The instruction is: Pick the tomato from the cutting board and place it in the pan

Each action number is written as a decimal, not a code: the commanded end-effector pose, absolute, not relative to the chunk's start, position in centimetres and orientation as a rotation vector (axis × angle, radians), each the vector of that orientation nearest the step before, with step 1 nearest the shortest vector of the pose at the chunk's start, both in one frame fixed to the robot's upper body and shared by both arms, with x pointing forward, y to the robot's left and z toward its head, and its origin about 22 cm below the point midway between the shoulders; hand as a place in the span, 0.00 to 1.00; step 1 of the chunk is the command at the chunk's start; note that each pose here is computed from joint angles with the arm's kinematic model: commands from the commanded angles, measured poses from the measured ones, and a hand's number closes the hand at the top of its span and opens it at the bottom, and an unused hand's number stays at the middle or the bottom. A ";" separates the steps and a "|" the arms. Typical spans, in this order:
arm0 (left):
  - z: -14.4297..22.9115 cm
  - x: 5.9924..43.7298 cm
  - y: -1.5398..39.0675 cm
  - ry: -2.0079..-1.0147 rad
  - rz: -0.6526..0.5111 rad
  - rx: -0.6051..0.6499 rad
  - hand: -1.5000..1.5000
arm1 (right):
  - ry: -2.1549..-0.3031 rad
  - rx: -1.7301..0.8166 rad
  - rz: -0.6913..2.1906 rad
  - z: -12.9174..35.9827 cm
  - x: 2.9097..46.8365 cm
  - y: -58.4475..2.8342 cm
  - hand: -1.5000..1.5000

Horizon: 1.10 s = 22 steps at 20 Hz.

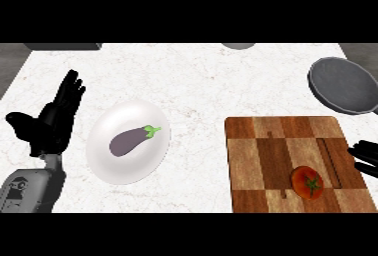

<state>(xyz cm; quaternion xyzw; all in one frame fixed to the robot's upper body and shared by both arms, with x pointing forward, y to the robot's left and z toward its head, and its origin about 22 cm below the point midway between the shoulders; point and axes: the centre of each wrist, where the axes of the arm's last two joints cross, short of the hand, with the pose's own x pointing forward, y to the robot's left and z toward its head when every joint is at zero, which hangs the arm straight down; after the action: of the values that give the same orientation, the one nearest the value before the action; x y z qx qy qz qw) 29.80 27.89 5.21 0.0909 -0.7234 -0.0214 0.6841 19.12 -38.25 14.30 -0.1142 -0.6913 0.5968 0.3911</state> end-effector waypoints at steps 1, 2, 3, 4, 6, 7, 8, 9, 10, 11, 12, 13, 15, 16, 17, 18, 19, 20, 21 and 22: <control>5.7 29.3 28.3 -1.610 -0.037 0.185 0.50 | -1.704 -0.289 1.563 12.5 19.4 -37.4 0.00; 5.8 29.5 26.9 -1.624 -0.056 0.207 0.50 | -1.678 -0.297 1.579 12.8 21.1 -38.2 0.00; 5.4 29.1 27.2 -1.624 -0.040 0.189 0.50 | -1.702 -0.262 1.558 12.7 20.8 -37.0 0.00; 3.7 29.2 25.9 -1.629 -0.057 0.211 0.50 | -1.677 -0.258 1.581 11.3 21.1 -38.3 0.00; 5.5 29.9 28.2 -1.627 -0.045 0.217 0.50 | -1.654 -0.256 1.637 11.7 20.3 -36.8 0.00; 4.5 28.7 27.2 -1.620 -0.048 0.206 0.50 | -1.648 -0.244 1.628 10.6 21.7 -37.0 0.00; 4.0 29.3 25.2 -1.623 -0.061 0.204 0.50 | -1.630 -0.241 1.648 12.3 21.8 -37.8 0.00; 4.9 29.6 26.2 -1.641 -0.029 0.222 0.50 | -1.641 -0.230 1.677 10.1 21.3 -35.4 0.00; 4.6 29.4 26.6 -1.627 -0.048 0.185 0.50 | -1.635 -0.260 1.672 11.6 22.4 -35.8 0.00; 6.0 30.3 26.6 -1.625 -0.041 0.208 0.50 | -1.616 -0.261 1.696 11.0 21.5 -36.2 0.00; 4.6 27.8 28.7 -1.615 -0.058 0.201 0.50 | -1.636 -0.253 1.685 11.5 20.7 -36.4 0.00; 5.2 30.2 27.6 -1.611 -0.054 0.200 0.50 | -1.627 -0.263 1.697 9.6 21.7 -34.4 0.00; 4.9 30.2 27.0 -1.606 -0.046 0.221 0.50 | -1.609 -0.290 1.708 9.2 21.2 -35.4 0.00; 3.5 29.8 27.6 -1.618 -0.045 0.213 0.50 | -1.614 -0.297 1.707 9.3 19.9 -34.0 0.00; 3.5 30.5 28.2 -1.612 -0.039 0.197 0.50 | -1.590 -0.320 1.710 10.1 22.0 -36.0 0.00; 5.0 30.7 28.1 -1.622 -0.040 0.190 0.50 | -1.574 -0.354 1.764 7.7 20.3 -36.1 0.00; 5.1 29.6 27.0 -1.625 -0.051 0.214 0.50 | -1.574 -0.420 1.775 9.5 21.3 -32.9 0.00; 5.9 30.2 28.3 -1.629 -0.049 0.200 0.50 | -1.499 -0.447 1.812 8.6 21.5 -35.4 0.00; 3.8 28.8 28.5 -1.611 -0.055 0.193 0.50 | -1.519 -0.473 1.799 8.6 21.4 -33.0 0.00; 4.2 29.4 27.8 -1.638 -0.042 0.211 0.50 | -1.513 -0.495 1.792 10.2 20.8 -32.3 0.00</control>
<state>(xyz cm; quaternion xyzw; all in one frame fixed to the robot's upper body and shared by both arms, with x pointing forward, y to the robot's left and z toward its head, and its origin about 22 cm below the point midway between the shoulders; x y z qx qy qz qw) 29.69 27.82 4.54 0.0912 -0.7237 -0.0209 0.6837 21.15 -34.15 9.42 -0.1596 -0.6051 0.6867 0.3699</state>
